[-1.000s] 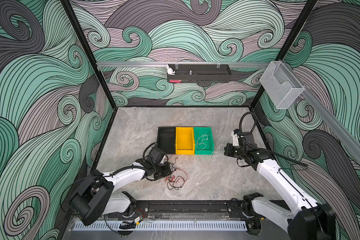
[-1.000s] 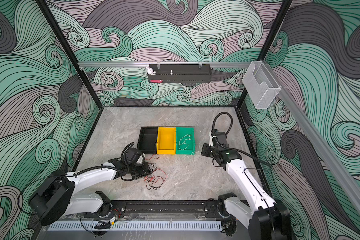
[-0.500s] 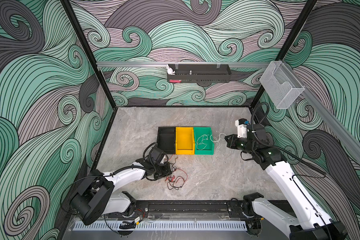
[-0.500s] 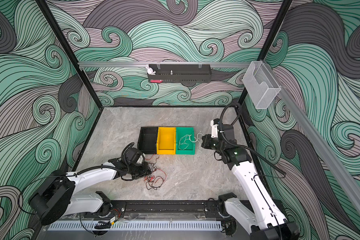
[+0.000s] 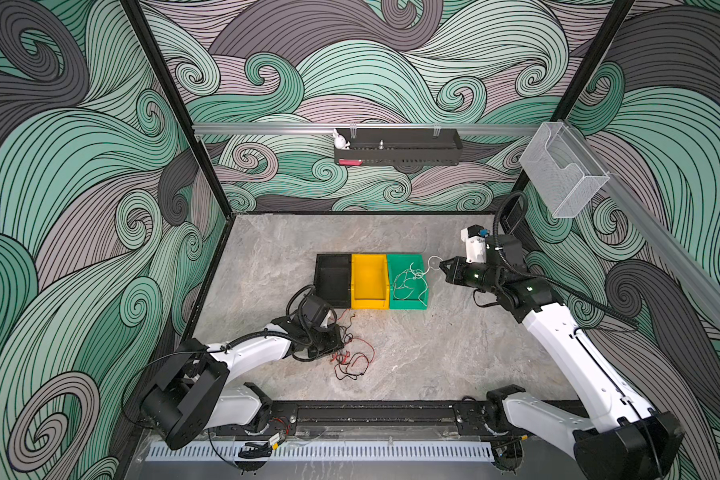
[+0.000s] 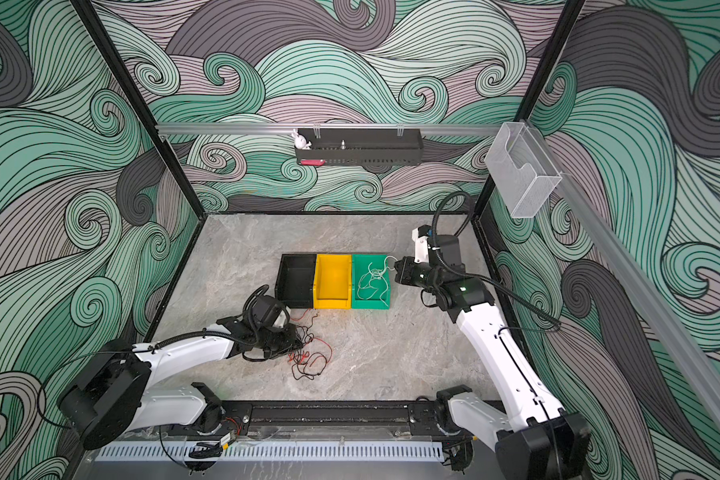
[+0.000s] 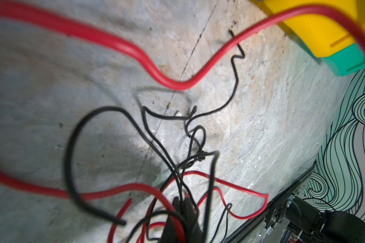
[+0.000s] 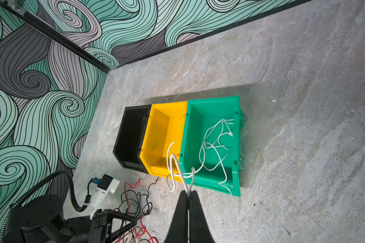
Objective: Untangle the cables
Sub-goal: 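Lower the white wire into the green bin and open the right gripper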
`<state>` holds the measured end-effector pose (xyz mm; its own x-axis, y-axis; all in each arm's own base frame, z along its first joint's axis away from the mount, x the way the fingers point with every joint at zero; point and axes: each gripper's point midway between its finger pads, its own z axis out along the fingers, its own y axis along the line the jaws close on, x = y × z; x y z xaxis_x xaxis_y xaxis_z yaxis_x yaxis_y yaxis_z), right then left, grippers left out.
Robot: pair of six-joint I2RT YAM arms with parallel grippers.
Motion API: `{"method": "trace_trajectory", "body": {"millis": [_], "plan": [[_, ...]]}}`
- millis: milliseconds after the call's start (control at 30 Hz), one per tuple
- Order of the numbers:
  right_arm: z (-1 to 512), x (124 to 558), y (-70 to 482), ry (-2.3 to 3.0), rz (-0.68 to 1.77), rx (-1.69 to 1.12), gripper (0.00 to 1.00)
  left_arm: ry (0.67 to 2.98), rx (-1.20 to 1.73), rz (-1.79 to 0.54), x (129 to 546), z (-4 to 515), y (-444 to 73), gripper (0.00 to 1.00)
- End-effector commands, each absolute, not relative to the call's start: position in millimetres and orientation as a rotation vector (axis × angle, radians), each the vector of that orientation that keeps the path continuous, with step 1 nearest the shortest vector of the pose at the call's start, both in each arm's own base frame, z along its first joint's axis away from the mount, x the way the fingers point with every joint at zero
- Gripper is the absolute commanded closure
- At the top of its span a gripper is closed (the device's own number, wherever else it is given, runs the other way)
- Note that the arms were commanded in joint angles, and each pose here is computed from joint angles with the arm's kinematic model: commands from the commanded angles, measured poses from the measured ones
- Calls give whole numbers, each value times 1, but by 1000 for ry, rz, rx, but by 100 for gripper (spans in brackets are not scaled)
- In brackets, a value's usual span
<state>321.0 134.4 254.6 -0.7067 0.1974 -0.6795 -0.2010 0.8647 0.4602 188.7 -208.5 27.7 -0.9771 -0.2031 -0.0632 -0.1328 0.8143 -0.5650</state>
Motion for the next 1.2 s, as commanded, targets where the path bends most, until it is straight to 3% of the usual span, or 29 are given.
{"method": "trace_trajectory", "body": {"millis": [0, 267, 667, 900, 1167], "plan": [[264, 336, 142, 2226, 680, -15, 99, 2867, -271, -910, 194, 36, -213, 100], [235, 367, 168, 2247, 731, -60, 100, 2878, -314, -922, 196, 40, -216, 100], [131, 375, 161, 2553, 392, -4, 100, 2910, -321, -948, 201, 52, -226, 100], [104, 393, 164, 2613, 90, -111, 100, 2910, -286, -927, 201, 61, -225, 100], [80, 402, 198, 2671, 148, -178, 100, 2904, -279, -943, 201, 63, -226, 100]]}}
